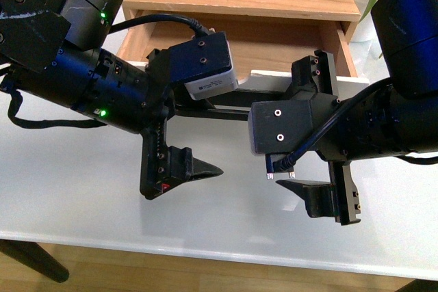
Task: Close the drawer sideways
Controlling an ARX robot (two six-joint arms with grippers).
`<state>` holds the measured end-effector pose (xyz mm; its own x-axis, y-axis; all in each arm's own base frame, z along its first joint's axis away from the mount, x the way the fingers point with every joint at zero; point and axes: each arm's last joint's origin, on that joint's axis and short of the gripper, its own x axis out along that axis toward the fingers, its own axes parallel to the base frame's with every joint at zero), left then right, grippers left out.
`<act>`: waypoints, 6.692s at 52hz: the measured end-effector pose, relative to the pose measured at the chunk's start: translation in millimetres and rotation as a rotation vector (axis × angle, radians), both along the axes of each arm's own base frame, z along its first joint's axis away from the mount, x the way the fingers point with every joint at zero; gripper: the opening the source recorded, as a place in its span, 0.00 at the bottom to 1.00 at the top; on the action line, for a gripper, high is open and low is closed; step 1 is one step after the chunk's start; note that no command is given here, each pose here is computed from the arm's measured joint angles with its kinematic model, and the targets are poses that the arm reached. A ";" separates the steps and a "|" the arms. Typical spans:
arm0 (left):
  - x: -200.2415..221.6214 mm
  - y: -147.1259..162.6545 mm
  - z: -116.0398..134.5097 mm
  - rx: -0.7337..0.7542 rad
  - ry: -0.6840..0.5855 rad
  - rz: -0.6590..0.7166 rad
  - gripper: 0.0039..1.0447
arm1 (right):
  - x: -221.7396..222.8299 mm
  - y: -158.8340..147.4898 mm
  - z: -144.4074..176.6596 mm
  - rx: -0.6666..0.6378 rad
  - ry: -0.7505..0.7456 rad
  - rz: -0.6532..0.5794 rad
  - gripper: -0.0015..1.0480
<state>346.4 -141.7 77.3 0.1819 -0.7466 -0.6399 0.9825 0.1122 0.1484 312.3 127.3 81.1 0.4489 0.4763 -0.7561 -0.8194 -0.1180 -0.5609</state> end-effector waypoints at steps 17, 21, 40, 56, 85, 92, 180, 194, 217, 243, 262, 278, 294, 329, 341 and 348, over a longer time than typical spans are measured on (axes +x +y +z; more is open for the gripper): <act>5.2 -4.2 1.6 -0.016 -0.020 0.000 0.92 | 10.3 -3.0 3.4 0.022 -0.029 -0.079 0.91; 8.6 -7.0 3.0 -0.028 -0.035 0.005 0.92 | 14.2 -4.6 5.8 0.031 -0.034 -0.115 0.91; 30.1 -15.5 -2.2 -0.037 -0.018 0.030 0.92 | 31.4 -1.8 4.0 0.039 -0.040 -0.142 0.91; 65.3 -22.5 -0.9 -0.042 -0.035 0.058 0.92 | 61.9 2.7 2.6 0.029 -0.077 -0.178 0.91; 112.0 -30.2 -0.3 -0.054 -0.073 0.116 0.92 | 106.2 2.1 2.2 0.032 -0.135 -0.231 0.91; 116.2 -31.4 -1.2 -0.060 -0.059 0.139 0.92 | 112.1 1.5 -0.3 0.031 -0.139 -0.238 0.91; -77.2 123.7 127.5 -0.617 -0.474 1.325 0.30 | -81.4 -106.4 100.5 1.224 -0.367 -1.130 0.34; -126.4 139.4 108.9 -0.615 -0.455 1.330 0.01 | -119.6 -119.0 91.9 1.243 -0.339 -1.131 0.02; -184.7 141.3 87.1 -0.616 -0.460 1.337 0.01 | -164.8 -127.1 81.4 1.243 -0.347 -1.145 0.02; -215.3 141.4 92.4 -0.626 -0.472 1.332 0.01 | -188.7 -127.2 90.9 1.261 -0.369 -1.128 0.02; -228.0 141.4 94.9 -0.632 -0.479 1.330 0.01 | -198.7 -127.2 91.5 1.263 -0.371 -1.126 0.02; -235.7 141.5 94.7 -0.633 -0.479 1.330 0.01 | -207.8 -127.2 88.4 1.250 -0.355 -1.139 0.02; -249.1 141.5 91.5 -0.628 -0.475 1.332 0.01 | -215.3 -127.2 88.2 1.261 -0.367 -1.129 0.02; -249.3 141.5 91.4 -0.629 -0.474 1.332 0.82 | -215.3 -127.2 88.2 1.261 -0.367 -1.129 0.75; -249.3 141.5 91.4 -0.629 -0.475 1.332 0.92 | -215.3 -127.2 88.2 1.261 -0.367 -1.129 0.91; -249.3 141.5 91.4 -0.629 -0.475 1.332 0.92 | -215.3 -127.2 88.2 1.261 -0.367 -1.129 0.91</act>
